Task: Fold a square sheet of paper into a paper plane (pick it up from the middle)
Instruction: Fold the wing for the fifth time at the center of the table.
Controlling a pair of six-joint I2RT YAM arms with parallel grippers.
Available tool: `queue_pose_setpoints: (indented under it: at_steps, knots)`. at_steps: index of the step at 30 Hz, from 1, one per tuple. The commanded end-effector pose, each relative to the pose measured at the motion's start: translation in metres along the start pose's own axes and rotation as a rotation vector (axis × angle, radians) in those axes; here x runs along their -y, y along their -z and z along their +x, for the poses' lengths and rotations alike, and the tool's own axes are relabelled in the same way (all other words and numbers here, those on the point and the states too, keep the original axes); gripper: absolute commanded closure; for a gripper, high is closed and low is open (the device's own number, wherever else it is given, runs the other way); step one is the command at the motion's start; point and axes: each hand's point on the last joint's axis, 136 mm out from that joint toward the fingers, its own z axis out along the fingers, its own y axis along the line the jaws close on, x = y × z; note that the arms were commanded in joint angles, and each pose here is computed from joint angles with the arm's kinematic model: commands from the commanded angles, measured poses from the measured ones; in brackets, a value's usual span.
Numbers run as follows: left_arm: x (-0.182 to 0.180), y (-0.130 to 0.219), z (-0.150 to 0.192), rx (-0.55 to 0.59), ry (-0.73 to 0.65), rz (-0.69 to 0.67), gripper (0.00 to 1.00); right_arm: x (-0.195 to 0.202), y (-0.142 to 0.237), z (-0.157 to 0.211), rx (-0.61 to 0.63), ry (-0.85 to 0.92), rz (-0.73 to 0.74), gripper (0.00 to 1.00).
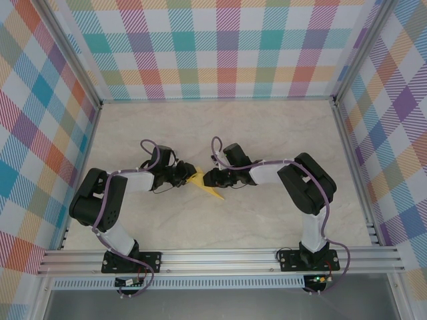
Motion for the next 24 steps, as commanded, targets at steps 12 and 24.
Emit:
queue_pose_setpoints:
  at_steps: [12,24]
  knots:
    - [0.004,-0.005,-0.001,-0.015,-0.027,-0.008,0.77,0.014,-0.004,0.007,-0.025,-0.039,0.002,0.86]
    - [0.002,-0.006,-0.002,-0.016,-0.029,-0.024,0.77,0.024,-0.007,0.01,-0.047,-0.069,0.01,0.91]
